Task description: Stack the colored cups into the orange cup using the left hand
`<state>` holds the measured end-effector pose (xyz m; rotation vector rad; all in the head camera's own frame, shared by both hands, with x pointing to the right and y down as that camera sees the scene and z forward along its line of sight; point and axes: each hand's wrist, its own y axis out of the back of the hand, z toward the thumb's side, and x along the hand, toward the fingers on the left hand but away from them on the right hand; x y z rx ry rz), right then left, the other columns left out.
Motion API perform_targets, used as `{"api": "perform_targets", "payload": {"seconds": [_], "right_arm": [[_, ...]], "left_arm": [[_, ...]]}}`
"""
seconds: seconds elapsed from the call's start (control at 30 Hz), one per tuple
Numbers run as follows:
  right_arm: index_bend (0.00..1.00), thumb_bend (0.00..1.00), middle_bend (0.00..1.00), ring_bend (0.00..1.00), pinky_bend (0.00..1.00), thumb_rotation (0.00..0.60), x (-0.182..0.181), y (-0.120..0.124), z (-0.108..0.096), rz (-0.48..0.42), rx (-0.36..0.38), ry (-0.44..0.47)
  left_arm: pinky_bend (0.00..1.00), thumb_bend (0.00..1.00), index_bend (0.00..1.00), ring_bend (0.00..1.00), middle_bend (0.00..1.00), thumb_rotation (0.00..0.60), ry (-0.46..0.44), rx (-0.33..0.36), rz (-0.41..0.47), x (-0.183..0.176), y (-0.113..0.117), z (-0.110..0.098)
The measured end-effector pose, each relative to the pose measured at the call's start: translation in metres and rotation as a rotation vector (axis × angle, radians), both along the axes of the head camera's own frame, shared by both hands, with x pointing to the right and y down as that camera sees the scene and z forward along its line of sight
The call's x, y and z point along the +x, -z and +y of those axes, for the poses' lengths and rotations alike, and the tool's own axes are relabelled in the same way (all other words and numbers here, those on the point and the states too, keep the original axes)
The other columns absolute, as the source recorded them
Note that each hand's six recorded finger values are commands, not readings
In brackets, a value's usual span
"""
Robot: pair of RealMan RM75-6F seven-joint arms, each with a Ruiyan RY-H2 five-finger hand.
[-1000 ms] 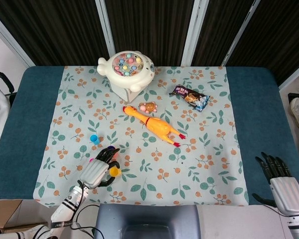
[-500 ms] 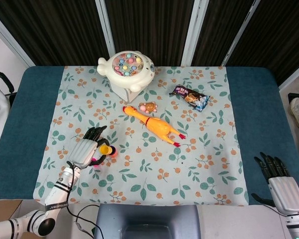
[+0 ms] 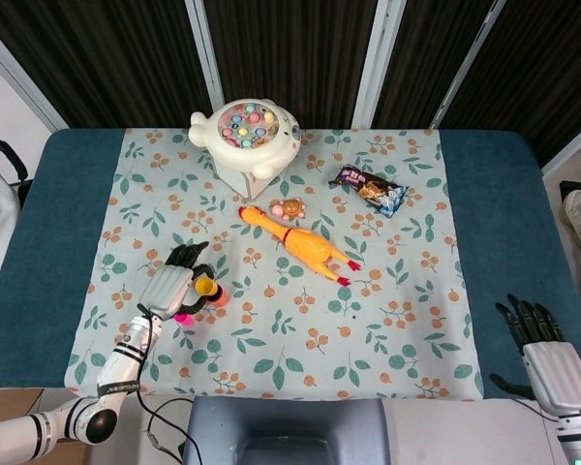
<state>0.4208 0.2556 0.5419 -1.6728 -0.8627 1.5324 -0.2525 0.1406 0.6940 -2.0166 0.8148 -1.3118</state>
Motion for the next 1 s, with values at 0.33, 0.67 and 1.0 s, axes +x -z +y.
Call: {"api": "perform_targets", "payload": {"seconds": [0.33,0.67,1.0], "right_arm": [[0.0,0.21,0.0,0.0,0.0,0.6,-0.0002,-0.0003,0.0003,0.0,-0.001,0.0],[0.0,0.21,0.0,0.0,0.0,0.6,0.0008,0.0004,-0.0004,0.0,0.001,-0.003],[0.0,0.21,0.0,0.0,0.0,0.6,0.0001,0.0007,-0.0002,-0.002,0.001,-0.002]], "left_arm": [[0.06,0.36,0.47,0.0,0.02,0.6,-0.019,-0.011,-0.007,0.003,-0.0018,0.0053],[0.06,0.37,0.0,0.0,0.0,0.6,-0.015,-0.032,-0.016,0.0018,-0.0083,0.0048],[0.06,0.36,0.09,0.0,0.0,0.6,-0.01,-0.008,-0.027,-0.0049,-0.0041,-0.0007]]}}
